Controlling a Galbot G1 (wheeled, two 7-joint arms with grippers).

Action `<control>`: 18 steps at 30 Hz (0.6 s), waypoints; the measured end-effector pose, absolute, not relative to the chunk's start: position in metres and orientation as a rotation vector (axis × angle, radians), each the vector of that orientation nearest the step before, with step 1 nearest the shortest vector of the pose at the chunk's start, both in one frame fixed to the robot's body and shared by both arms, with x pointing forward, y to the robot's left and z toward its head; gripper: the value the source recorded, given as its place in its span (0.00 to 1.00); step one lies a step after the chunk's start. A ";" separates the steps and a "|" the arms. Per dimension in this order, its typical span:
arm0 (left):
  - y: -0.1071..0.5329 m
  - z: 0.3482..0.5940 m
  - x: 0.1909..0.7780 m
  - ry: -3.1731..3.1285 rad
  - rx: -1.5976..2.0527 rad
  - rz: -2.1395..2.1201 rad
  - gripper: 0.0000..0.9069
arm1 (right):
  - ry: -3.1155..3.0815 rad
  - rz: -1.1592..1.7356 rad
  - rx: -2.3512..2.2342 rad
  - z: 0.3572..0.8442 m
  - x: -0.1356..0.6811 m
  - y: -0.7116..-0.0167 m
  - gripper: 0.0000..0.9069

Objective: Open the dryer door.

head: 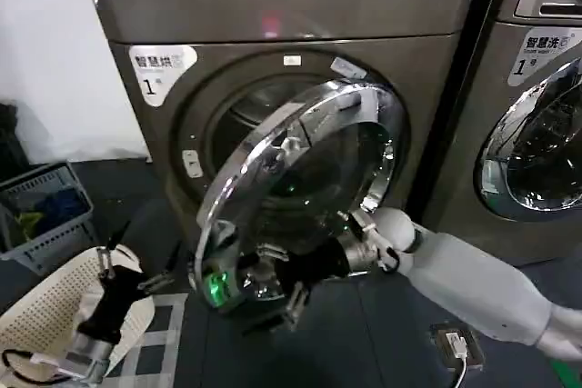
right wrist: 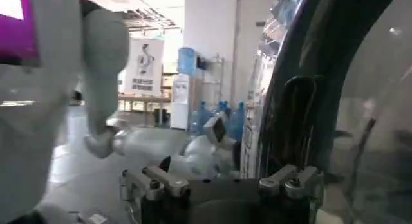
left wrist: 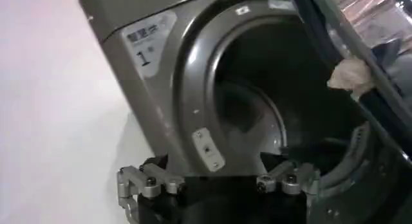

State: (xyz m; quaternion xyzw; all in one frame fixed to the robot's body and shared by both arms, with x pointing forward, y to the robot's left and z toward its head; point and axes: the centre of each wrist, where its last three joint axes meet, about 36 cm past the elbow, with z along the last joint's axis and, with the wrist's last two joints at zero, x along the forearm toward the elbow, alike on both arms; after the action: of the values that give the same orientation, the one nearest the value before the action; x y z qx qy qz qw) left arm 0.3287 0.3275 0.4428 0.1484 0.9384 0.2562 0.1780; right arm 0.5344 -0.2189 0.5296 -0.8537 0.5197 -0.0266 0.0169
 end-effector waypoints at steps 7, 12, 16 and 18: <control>0.319 0.454 0.332 2.591 0.550 0.756 1.00 | 1.578 -0.099 -2.700 0.537 0.523 -0.237 1.00; 0.315 0.462 0.334 2.543 0.633 0.780 1.00 | 1.530 -0.119 -2.749 0.542 0.515 -0.246 1.00; 0.313 0.465 0.339 2.521 0.687 0.787 1.00 | 1.476 -0.138 -2.792 0.547 0.508 -0.252 1.00; 0.311 0.467 0.341 2.508 0.712 0.793 1.00 | 1.471 -0.148 -2.799 0.550 0.506 -0.257 1.00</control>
State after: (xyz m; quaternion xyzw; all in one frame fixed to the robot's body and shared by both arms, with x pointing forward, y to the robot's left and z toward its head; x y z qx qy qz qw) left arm 0.3410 0.3111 0.4672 0.2556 0.9006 0.2845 0.2067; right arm 0.5062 -0.2573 0.5496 -0.8842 0.4646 -0.0468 -0.0119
